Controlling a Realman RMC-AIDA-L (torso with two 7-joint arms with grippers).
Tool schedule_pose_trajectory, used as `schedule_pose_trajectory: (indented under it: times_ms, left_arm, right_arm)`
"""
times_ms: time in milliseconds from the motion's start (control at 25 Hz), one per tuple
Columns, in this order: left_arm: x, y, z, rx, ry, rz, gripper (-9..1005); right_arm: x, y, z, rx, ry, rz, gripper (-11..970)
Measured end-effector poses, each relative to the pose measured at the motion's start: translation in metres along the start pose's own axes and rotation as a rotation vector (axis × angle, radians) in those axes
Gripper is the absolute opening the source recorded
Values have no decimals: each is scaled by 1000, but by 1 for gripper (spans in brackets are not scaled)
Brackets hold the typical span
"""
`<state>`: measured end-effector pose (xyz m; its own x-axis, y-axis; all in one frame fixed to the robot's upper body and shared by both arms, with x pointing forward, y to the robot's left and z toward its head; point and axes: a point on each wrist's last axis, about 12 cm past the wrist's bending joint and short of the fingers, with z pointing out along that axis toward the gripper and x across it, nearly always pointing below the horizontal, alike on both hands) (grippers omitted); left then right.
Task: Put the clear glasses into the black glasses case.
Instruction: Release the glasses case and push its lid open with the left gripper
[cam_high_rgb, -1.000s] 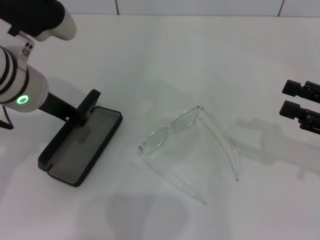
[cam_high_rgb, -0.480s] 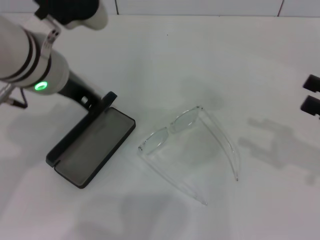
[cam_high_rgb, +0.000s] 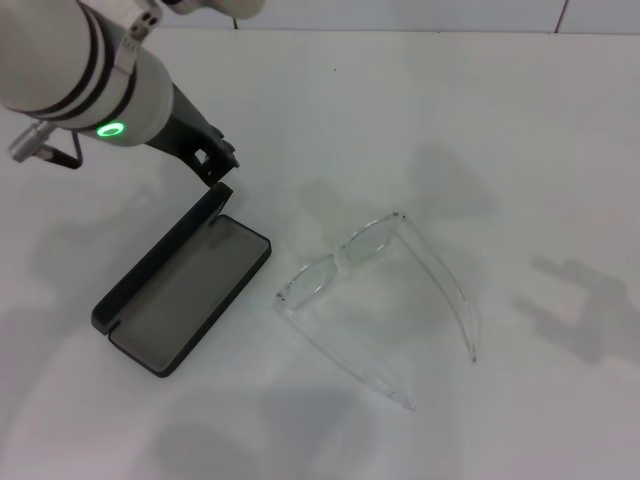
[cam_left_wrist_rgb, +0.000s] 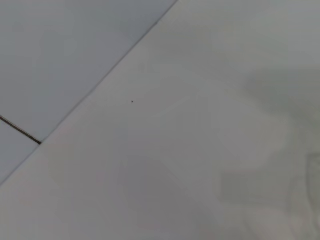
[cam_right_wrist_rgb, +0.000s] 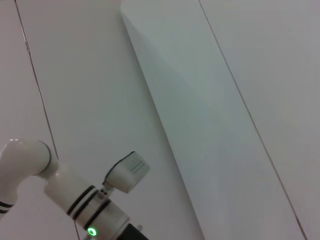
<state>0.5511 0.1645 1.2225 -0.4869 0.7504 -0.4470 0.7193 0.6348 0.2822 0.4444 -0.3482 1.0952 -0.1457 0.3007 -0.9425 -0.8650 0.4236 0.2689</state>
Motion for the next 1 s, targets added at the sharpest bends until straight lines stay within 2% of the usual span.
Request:
schedule_pose_trajectory:
  times_ms: [160,400,720,840,1000]
  left_arm:
    - [6,-6,-10,19,40,15,112]
    - [19,-10,-9,48,108,-38,180]
    - [29,-11,1,69,150,-73,491]
    - [33,-8,12,81,177,-91,627]
    - [38,-4,23,91,209,-107,627]
  right_arm:
    - [1,0,-1,5,2,-1,633]
    - [0,-5,10,-18,21,-6,633]
    - [2,-9,17,-32,31,9,633]
    - [4,-9,16,-21,35,5,633]
    - [5,-9,16,-11,37,4,633]
